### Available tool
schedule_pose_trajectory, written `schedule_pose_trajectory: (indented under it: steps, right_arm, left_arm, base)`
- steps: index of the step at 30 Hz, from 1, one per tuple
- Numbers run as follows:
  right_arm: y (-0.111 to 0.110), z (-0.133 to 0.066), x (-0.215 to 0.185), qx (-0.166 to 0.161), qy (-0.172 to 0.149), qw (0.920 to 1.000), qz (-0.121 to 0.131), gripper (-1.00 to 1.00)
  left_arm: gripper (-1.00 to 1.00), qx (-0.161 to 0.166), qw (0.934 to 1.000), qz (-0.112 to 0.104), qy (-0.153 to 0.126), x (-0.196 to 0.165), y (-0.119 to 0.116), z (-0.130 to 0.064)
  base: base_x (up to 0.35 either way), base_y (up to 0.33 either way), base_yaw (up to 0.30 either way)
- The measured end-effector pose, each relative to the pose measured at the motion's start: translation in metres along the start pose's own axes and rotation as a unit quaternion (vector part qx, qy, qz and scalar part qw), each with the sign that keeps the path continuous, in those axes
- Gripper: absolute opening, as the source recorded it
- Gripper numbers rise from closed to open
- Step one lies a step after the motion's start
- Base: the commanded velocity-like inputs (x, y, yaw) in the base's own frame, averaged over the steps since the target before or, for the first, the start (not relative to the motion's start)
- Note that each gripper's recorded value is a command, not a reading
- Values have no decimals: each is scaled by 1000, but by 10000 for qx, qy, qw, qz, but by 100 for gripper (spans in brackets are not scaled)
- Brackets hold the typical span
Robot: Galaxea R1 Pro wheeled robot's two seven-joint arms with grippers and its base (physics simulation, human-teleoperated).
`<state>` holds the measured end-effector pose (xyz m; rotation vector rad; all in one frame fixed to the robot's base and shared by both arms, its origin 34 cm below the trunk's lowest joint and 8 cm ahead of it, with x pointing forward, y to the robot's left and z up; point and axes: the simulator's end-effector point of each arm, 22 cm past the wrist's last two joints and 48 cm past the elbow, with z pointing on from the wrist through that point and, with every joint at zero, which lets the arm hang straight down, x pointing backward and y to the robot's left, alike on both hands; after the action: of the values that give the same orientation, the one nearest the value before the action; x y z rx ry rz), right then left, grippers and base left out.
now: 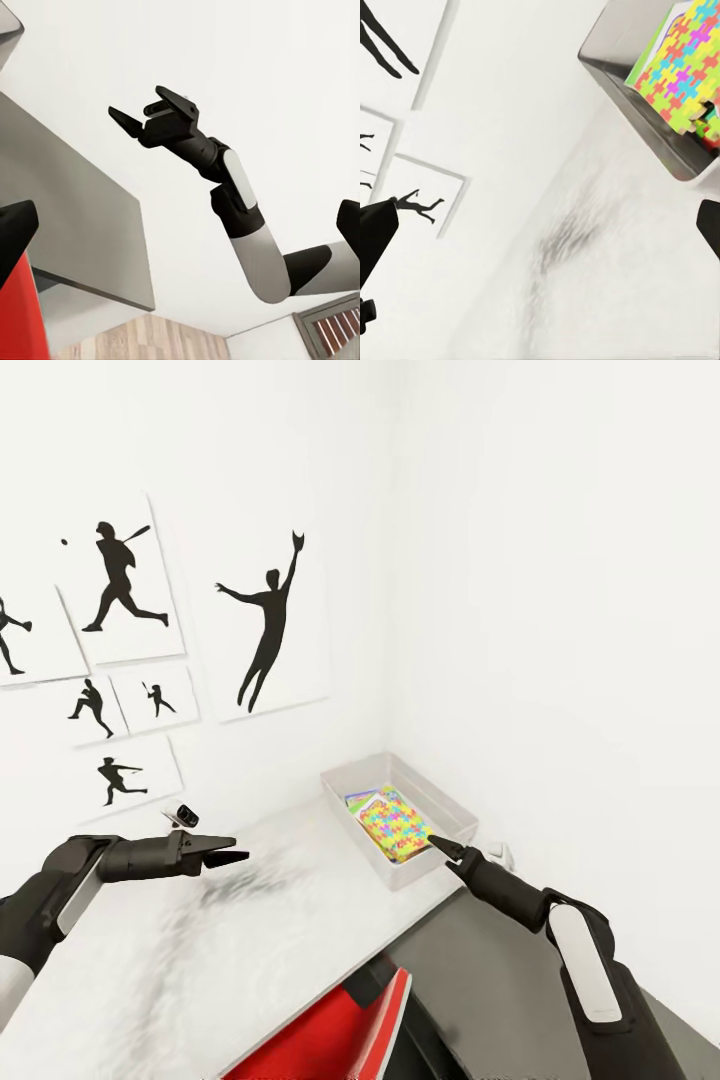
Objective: Put all the toys in the child's room - the three board games (two on the bed and one on the table), the two jigsaw puzzles on the table, and the tennis ball on the table - inside the toy box on the table in the child's room.
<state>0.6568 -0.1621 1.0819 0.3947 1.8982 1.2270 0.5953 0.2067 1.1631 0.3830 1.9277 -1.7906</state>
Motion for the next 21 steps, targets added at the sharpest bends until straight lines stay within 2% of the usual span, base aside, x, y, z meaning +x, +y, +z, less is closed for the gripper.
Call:
schedule_pose_trajectory:
  steps: [13,21]
  right_arm:
    - [-2,0,0,30,-6,10000,6,100]
    - [1,-1,-2,6,-32,10000,-8,100]
  left_arm:
    - [100,0,10000,3,0,0,0,0]
    - [100,3,10000,33,-6,-1,-3,0]
  base:
    - [-14,0,-1]
    - [-133,30,-31]
